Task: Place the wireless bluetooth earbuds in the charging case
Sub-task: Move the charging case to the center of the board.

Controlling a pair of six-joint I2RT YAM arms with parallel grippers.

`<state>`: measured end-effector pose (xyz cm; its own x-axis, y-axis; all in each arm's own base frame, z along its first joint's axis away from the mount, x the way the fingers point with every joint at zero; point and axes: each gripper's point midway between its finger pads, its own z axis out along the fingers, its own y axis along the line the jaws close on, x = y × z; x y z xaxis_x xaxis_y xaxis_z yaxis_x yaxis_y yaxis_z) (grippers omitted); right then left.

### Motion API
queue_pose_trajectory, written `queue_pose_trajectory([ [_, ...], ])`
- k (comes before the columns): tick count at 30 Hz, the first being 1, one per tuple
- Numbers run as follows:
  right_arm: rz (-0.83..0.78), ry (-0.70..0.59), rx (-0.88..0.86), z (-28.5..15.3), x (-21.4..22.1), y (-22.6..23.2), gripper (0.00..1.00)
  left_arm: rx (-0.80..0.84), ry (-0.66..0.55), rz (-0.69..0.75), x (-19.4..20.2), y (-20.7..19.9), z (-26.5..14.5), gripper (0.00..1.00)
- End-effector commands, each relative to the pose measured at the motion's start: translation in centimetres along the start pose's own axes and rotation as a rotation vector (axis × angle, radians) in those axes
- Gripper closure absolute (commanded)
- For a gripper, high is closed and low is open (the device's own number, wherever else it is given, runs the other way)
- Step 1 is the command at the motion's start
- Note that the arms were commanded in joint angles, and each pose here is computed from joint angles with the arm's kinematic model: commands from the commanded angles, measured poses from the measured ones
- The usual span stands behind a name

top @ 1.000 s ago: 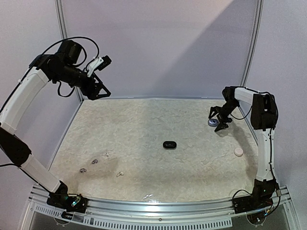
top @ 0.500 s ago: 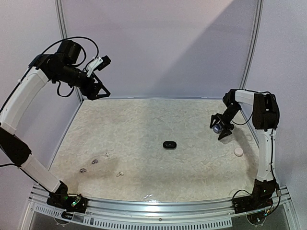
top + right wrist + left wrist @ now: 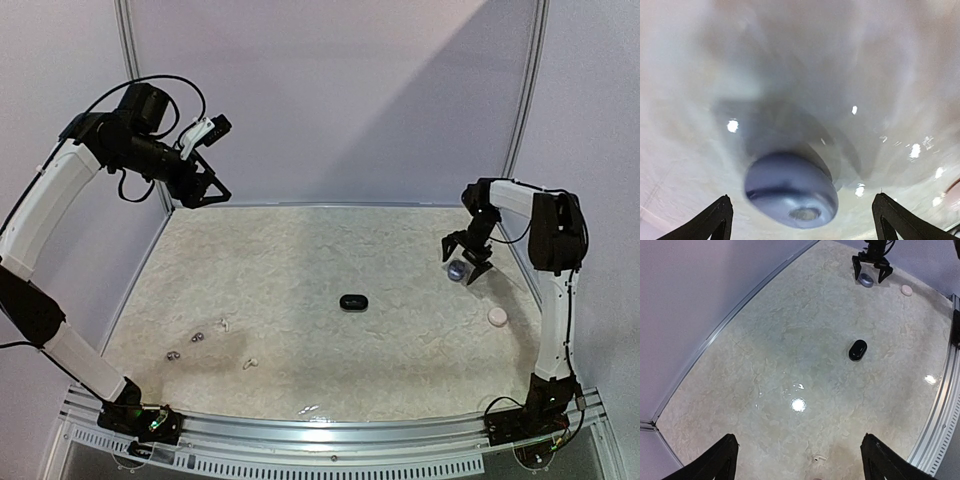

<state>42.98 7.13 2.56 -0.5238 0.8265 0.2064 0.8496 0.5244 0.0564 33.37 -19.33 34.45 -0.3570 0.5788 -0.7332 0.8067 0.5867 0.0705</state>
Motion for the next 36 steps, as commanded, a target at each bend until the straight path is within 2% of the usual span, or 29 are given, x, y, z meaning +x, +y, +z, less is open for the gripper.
queue_pose_trajectory([
  [1,-0.218,-0.422,-0.075,-9.5,-3.6,1.5,0.01,0.005,0.0,-0.003,0.0,0.1,-0.5,0.13],
  [3,-0.269,-0.559,-0.13,-13.3,-4.1,1.5,0.01,0.001,-0.003,0.001,-0.1,0.1,-0.6,0.13],
  [4,-0.266,-0.616,-0.113,-13.9,-4.5,0.7,0.01,0.0,-0.004,0.001,-0.1,0.2,-0.7,0.13],
  [6,-0.215,-0.715,-0.099,-15.2,-5.0,-1.2,0.01,0.0,-0.006,0.0,-0.2,0.2,-0.7,0.13],
  [7,-0.171,-0.75,-0.156,-16.4,-4.9,-1.6,0.01,0.001,-0.007,0.001,-0.2,0.1,-0.7,0.13],
  [10,-0.236,-0.714,-0.385,-17.4,-4.1,0.4,0.01,-0.001,-0.006,-0.003,-0.1,0.2,-0.6,0.13],
  [12,-0.346,-0.721,-0.439,-18.1,-2.9,2.4,0.01,-0.005,-0.006,-0.002,-0.2,0.2,-0.7,0.13],
  [13,-0.419,-0.784,-0.4,-18.9,-2.1,3.0,0.01,-0.007,-0.006,0.0,-0.2,0.2,-0.7,0.13],
  [14,-0.53,-0.898,-0.289,-20.2,-1.3,3.3,0.01,-0.011,-0.005,0.002,-0.2,0.3,-0.8,0.13],
  [16,-0.599,-1.09,-0.06,-23.1,-1.0,2.6,0.01,-0.017,0.0,0.008,-0.1,0.4,-0.8,0.13],
  [18,-0.576,-1.135,0.091,-23.4,-2.2,1.3,0.01,-0.021,0.007,0.009,0.1,0.5,-0.7,0.13],
  [20,-0.582,-1.033,0.019,-21.6,-2.1,2.4,0.01,-0.019,0.007,0.008,0.1,0.4,-0.7,0.13],
  [23,-0.737,-0.838,-0.203,-18.2,-0.2,6.2,0.01,-0.018,0.007,0.005,0.1,0.5,-0.6,0.13],
  [25,-0.725,-0.784,-0.222,-16.7,-0.6,6.4,0.01,-0.021,0.005,0.006,0.0,0.5,-0.7,0.13],
  [28,-0.676,-0.79,-0.212,-15.6,-1.5,6.3,0.01,-0.026,0.004,0.011,0.0,0.5,-1.0,0.13],
  [33,-0.74,-0.988,-0.128,-18.7,-2.3,6.0,0.01,-0.028,0.014,0.012,0.3,0.6,-0.8,0.13],
  [34,-0.728,-0.981,-0.123,-18.9,-2.6,5.7,0.01,-0.026,0.014,0.011,0.3,0.7,-0.8,0.13],
  [36,-0.769,-0.862,-0.226,-17.7,-1.8,6.7,0.01,-0.023,0.012,0.01,0.2,0.7,-0.7,0.13],
])
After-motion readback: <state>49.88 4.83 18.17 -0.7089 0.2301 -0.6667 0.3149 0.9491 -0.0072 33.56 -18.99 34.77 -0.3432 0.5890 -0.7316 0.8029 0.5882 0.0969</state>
